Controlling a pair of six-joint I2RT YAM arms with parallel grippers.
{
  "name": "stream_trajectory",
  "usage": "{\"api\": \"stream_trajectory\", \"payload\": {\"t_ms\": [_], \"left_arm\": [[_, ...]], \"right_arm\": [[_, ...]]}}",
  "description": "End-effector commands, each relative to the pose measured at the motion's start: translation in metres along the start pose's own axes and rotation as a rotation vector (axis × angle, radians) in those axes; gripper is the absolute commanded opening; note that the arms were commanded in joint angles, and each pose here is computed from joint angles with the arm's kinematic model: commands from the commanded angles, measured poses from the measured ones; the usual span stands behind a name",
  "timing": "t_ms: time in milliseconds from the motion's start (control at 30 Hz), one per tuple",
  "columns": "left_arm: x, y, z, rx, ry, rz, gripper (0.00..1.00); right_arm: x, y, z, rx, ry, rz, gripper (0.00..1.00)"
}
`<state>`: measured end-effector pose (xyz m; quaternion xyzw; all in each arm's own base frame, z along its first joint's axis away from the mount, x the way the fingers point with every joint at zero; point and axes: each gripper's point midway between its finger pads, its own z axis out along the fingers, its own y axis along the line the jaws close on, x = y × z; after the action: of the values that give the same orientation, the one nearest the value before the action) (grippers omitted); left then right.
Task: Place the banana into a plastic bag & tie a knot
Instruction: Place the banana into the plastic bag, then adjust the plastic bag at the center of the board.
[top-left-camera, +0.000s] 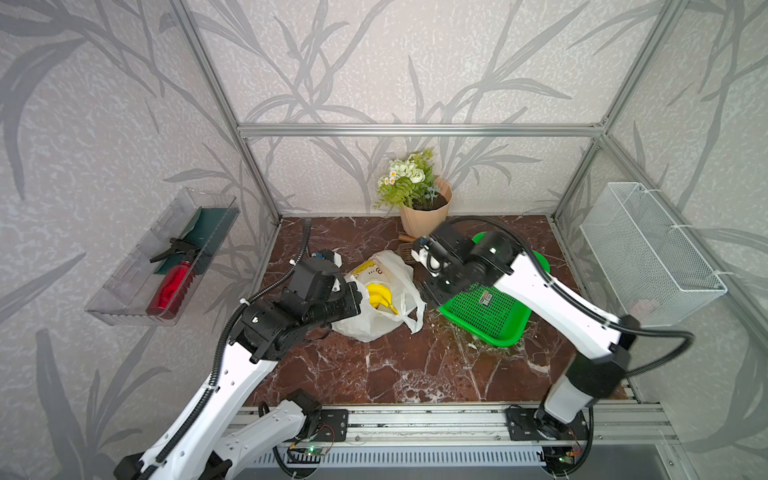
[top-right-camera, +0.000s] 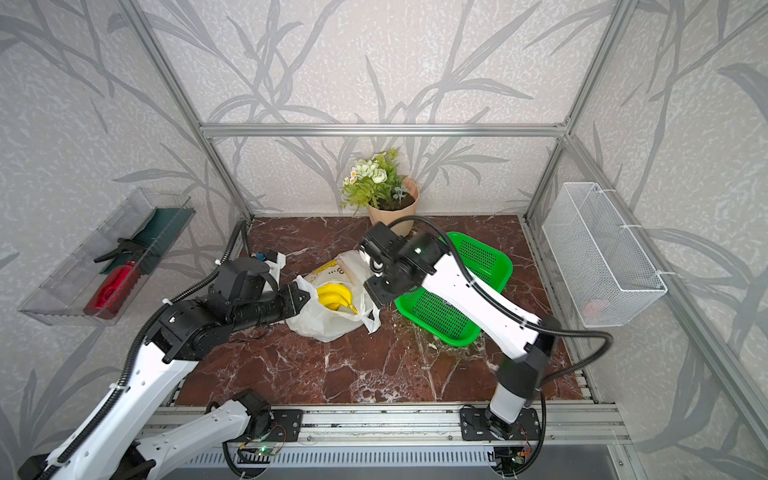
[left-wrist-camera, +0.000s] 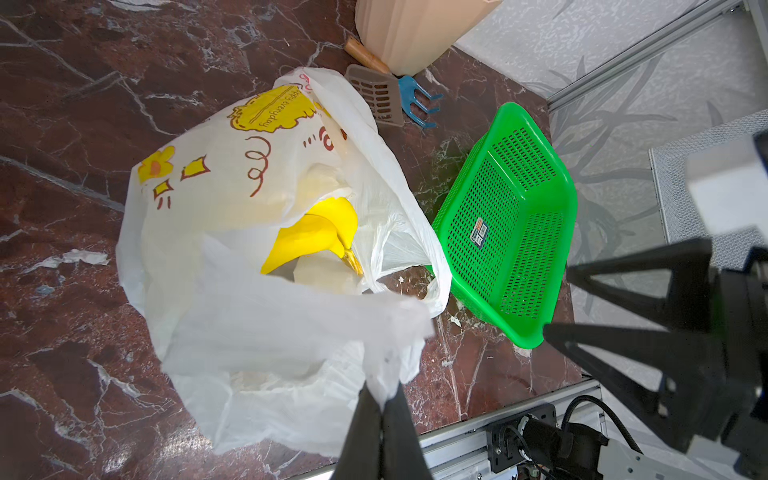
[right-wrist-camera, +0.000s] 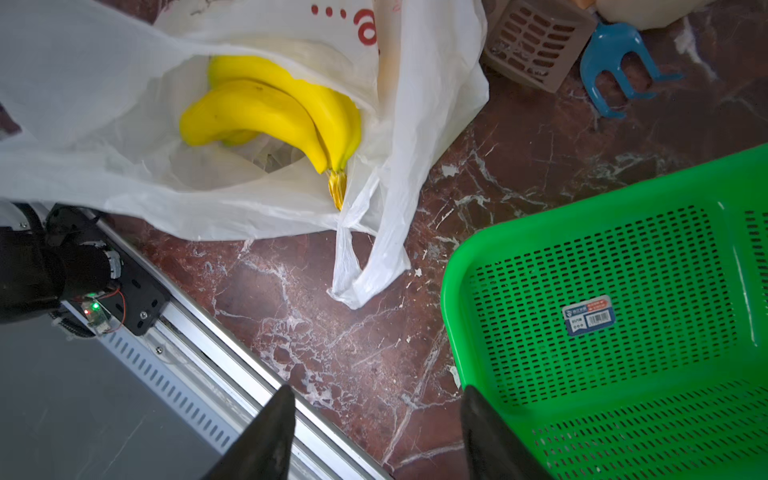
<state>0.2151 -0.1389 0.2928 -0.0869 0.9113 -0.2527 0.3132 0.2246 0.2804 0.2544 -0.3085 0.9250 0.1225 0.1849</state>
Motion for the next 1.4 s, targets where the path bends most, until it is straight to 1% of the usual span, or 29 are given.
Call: {"api": "stream_trajectory", "payload": {"t_ms": [0, 67, 133, 200, 333, 400, 433, 467, 533, 567, 633, 700, 767, 833, 900, 967, 1033, 1067, 1167, 1233, 1367], "left_arm": [[-0.007, -0.005, -0.01, 0.015, -0.032, -0.002, 0.0], [-0.006, -0.005, -0.01, 0.018, -0.03, -0.004, 0.0], [-0.005, -0.005, -0.01, 0.018, -0.027, -0.01, 0.0], [-0.005, -0.005, -0.01, 0.018, -0.023, -0.014, 0.0], [-0.004, -0.006, -0.009, 0.02, -0.016, -0.013, 0.0], [-0.003, -0.006, -0.008, 0.021, -0.011, -0.013, 0.0], [-0.003, -0.006, -0.009, 0.022, -0.012, -0.013, 0.0], [-0.003, -0.006, -0.008, 0.022, -0.011, -0.013, 0.0], [-0.004, -0.007, -0.009, 0.024, -0.012, -0.013, 0.0], [-0.003, -0.007, -0.009, 0.025, -0.011, -0.012, 0.0], [-0.003, -0.007, -0.009, 0.028, -0.01, -0.012, 0.0], [-0.003, -0.007, -0.009, 0.031, -0.01, -0.013, 0.0], [-0.002, -0.007, -0.009, 0.031, -0.008, -0.013, 0.0], [-0.002, -0.007, -0.009, 0.029, -0.01, -0.014, 0.0], [-0.002, -0.007, -0.009, 0.03, -0.011, -0.012, 0.0], [-0.002, -0.007, -0.009, 0.032, -0.008, -0.012, 0.0], [-0.001, -0.006, -0.009, 0.031, -0.006, -0.013, 0.0], [-0.001, -0.006, -0.008, 0.032, -0.005, -0.012, 0.0], [-0.001, -0.006, -0.009, 0.03, -0.008, -0.013, 0.0], [-0.002, -0.006, -0.009, 0.029, -0.01, -0.013, 0.0], [-0.007, -0.005, -0.012, 0.003, -0.021, -0.026, 0.0]], "right_arm": [[0.016, 0.01, 0.036, -0.108, -0.044, 0.054, 0.63], [0.031, 0.02, 0.051, -0.179, -0.008, 0.088, 0.62], [0.029, 0.032, 0.059, -0.248, -0.024, 0.119, 0.62], [0.028, 0.035, 0.073, -0.263, -0.018, 0.161, 0.62], [0.03, 0.043, 0.103, -0.3, 0.036, 0.223, 0.62], [0.026, 0.045, 0.114, -0.314, 0.021, 0.252, 0.62], [0.024, 0.043, 0.12, -0.306, 0.01, 0.269, 0.62], [0.022, 0.041, 0.125, -0.302, 0.004, 0.283, 0.59], [0.024, 0.031, 0.135, -0.259, 0.027, 0.313, 0.49], [0.026, 0.028, 0.14, -0.243, 0.045, 0.317, 0.47], [0.031, 0.019, 0.144, -0.198, 0.061, 0.319, 0.45], [0.034, 0.014, 0.145, -0.184, 0.062, 0.33, 0.45], [0.035, 0.012, 0.146, -0.184, 0.061, 0.34, 0.37], [0.036, 0.011, 0.149, -0.176, 0.069, 0.343, 0.33], [0.036, 0.006, 0.153, -0.154, 0.071, 0.349, 0.35], [0.034, 0.003, 0.154, -0.147, 0.063, 0.359, 0.4], [0.031, 0.004, 0.154, -0.158, 0.055, 0.361, 0.42], [0.03, 0.005, 0.155, -0.168, 0.056, 0.36, 0.4], [0.027, 0.01, 0.156, -0.191, 0.059, 0.366, 0.11], [0.024, 0.01, 0.15, -0.195, 0.046, 0.374, 0.0], [0.011, 0.004, 0.111, -0.16, -0.017, 0.371, 0.0]]}}
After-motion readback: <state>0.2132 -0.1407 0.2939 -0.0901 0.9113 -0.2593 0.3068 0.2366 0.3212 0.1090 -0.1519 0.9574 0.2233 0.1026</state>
